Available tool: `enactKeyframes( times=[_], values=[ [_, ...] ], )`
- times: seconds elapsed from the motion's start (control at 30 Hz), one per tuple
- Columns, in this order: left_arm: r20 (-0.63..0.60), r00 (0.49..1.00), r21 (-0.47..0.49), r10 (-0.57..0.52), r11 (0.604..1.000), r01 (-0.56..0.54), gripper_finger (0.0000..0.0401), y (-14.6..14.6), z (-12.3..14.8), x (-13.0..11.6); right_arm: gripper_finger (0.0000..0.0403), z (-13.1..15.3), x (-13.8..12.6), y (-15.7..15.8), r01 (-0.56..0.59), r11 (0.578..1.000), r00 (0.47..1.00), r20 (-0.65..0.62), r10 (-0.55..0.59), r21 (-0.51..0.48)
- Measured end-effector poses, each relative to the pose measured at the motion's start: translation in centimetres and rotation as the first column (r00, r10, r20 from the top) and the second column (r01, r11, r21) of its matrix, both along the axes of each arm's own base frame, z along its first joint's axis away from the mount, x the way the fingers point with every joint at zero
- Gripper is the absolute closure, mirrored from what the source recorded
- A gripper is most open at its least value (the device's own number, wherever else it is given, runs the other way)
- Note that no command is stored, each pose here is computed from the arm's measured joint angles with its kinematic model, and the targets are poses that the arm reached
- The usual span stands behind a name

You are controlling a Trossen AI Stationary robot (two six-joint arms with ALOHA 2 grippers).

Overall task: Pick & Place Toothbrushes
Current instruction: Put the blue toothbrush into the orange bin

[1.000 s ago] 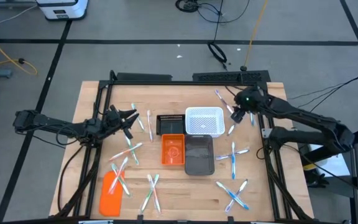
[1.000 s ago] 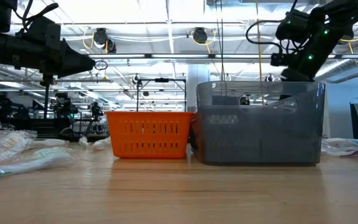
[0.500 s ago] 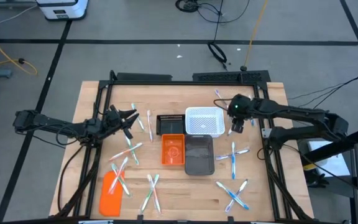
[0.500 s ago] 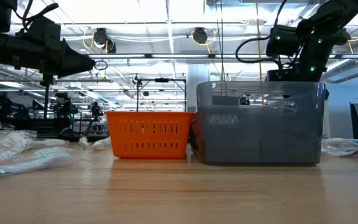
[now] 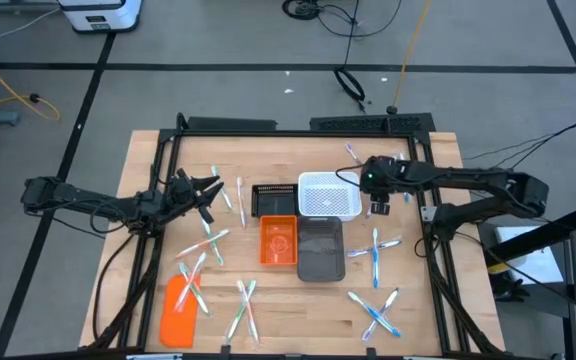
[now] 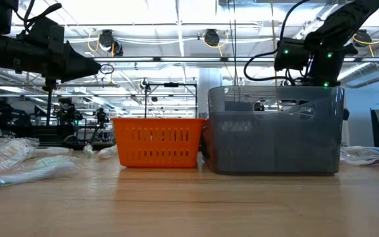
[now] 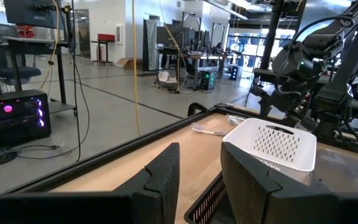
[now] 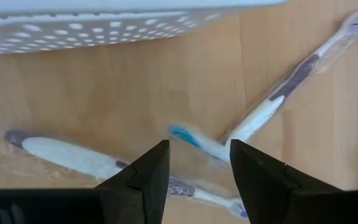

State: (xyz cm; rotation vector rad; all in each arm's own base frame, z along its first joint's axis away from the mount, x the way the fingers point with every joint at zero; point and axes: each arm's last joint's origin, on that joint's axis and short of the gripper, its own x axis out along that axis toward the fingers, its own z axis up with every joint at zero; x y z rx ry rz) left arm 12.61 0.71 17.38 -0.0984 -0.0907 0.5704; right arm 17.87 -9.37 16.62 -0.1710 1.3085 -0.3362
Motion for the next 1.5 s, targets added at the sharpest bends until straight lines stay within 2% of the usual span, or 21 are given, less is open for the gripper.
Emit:
enactKeyframes(
  times=[0.47,0.6,0.83,1.27,1.5],
  values=[
    [0.001,1.0,-0.001,0.0,1.0,0.0,0.0283,0.0,0.0,0.0,0.0251,-1.6,0.0,0.0,-0.046,0.999,0.998,-0.031,0.046,-0.004],
    [0.002,1.0,-0.002,0.0,1.0,0.0,0.0283,0.0,0.0,0.0,0.0287,-1.6,0.1,-0.1,-0.052,0.999,0.998,-0.026,0.052,-0.013],
    [0.002,1.0,-0.002,0.0,1.0,0.0,0.0283,0.0,0.0,0.0,0.0392,-1.6,0.1,-0.1,-0.07,0.997,0.997,-0.037,0.07,-0.019],
    [0.008,1.0,-0.011,-0.001,1.0,0.001,0.0283,0.0,0.0,0.0,0.0402,-0.5,0.1,-0.5,0.002,0.99,0.996,-0.09,-0.015,-0.142],
    [0.037,0.999,-0.027,-0.002,1.0,0.003,0.0283,0.0,0.2,0.0,0.0403,2.2,0.3,-0.6,0.035,0.97,0.999,-0.009,-0.038,-0.242]
  ],
)
